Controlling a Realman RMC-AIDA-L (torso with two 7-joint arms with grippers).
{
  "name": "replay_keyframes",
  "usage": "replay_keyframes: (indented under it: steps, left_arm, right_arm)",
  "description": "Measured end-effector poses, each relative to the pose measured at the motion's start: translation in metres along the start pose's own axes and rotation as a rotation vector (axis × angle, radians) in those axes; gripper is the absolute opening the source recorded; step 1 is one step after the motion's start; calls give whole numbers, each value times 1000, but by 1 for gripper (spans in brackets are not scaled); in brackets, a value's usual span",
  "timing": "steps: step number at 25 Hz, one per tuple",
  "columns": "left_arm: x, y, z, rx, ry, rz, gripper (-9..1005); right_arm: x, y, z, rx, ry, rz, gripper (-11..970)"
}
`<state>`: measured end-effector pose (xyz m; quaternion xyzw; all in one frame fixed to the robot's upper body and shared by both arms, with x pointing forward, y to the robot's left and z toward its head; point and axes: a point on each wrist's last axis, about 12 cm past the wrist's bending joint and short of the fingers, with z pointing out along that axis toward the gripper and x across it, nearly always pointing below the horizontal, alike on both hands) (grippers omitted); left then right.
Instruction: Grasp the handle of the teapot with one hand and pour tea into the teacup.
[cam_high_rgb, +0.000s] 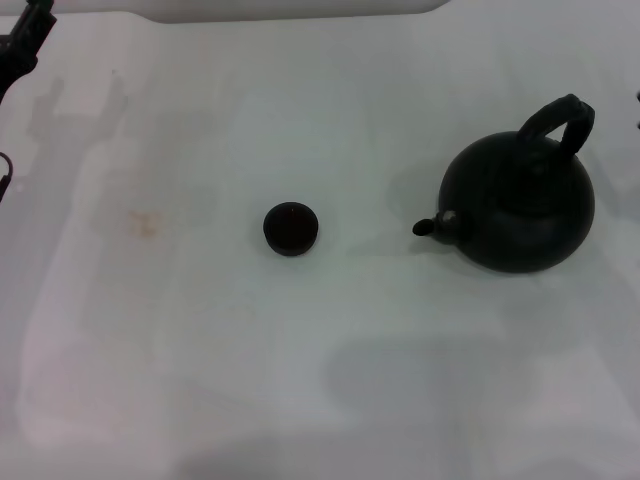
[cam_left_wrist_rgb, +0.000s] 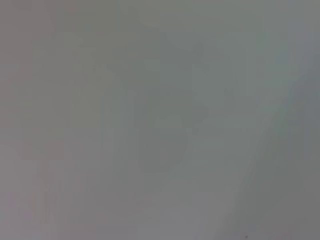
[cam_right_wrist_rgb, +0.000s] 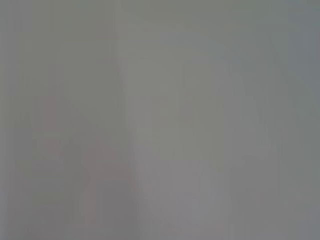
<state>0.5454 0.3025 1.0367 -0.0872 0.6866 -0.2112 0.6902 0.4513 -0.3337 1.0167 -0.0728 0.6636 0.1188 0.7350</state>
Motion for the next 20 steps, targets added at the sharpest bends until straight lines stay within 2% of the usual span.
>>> replay_keyframes:
  steps: [3, 8, 20]
  left_arm:
    - [0, 0, 0, 2, 2, 4, 875]
    - [1, -1, 0, 9, 8, 21, 875]
    - [1, -5, 4, 23, 10, 33, 876]
  right_arm:
    - [-1, 1, 18, 14, 2, -88, 879]
    - [-4, -5, 37, 92, 7, -69, 878]
    - [-4, -5, 40, 106, 2, -55, 876]
